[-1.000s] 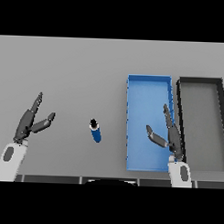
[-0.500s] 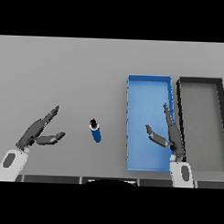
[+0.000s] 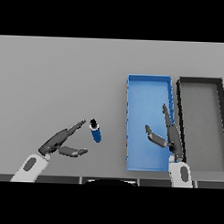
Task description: Pick up the blue pipe and place it into the blue bin.
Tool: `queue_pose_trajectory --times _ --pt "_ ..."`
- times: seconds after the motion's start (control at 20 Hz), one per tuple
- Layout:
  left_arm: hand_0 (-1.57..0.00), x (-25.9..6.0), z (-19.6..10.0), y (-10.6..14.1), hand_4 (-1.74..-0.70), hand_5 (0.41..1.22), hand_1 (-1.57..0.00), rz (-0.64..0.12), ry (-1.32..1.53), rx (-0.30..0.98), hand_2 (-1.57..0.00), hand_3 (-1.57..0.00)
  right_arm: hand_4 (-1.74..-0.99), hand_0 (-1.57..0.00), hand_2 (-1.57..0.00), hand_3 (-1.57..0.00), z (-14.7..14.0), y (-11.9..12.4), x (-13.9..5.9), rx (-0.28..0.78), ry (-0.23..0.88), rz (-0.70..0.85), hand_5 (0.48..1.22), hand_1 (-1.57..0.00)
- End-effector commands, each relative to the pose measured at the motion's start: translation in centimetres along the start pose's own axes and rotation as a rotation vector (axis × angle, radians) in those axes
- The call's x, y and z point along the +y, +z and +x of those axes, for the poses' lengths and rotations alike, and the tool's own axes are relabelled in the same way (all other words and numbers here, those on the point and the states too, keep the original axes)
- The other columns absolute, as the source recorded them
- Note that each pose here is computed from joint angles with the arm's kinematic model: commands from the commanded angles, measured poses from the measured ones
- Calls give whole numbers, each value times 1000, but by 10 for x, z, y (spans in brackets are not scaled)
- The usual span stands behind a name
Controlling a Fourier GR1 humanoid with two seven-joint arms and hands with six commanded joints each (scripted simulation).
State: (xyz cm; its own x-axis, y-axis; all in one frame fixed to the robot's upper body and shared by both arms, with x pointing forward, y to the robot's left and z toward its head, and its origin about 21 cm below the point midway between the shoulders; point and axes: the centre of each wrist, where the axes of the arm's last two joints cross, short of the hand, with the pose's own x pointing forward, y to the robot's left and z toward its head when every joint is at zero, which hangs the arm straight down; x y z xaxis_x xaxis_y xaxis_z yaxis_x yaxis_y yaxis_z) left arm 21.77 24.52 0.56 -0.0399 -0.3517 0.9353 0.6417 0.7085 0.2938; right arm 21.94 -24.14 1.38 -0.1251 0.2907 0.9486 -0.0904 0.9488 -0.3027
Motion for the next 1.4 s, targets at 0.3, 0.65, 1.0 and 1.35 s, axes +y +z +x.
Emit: queue_pose_trajectory --times 0.3,0.65,1.0,1.35 --pt "1 -27 -3 -49 -1145 460 1 -1 32 -60 1 1 -1205 1 1 1 4 2 -4 -4 5 -10 625 1" --pt "1 -44 -8 -73 -1062 420 1 -7 3 -38 1 1 -1214 1 1 1 -5 11 -6 -2 13 -3 645 1" --pt "-125 -55 -7 -89 -1281 735 -319 3 171 -128 -485 -535 -1220 1 1 1 -6 10 -9 -6 12 -16 656 1" --pt "-1253 -68 0 -91 -1530 1119 -1302 -4 158 -165 -1340 -1330 -1224 1 1 1 -6 5 -5 3 -3 -1 651 1"
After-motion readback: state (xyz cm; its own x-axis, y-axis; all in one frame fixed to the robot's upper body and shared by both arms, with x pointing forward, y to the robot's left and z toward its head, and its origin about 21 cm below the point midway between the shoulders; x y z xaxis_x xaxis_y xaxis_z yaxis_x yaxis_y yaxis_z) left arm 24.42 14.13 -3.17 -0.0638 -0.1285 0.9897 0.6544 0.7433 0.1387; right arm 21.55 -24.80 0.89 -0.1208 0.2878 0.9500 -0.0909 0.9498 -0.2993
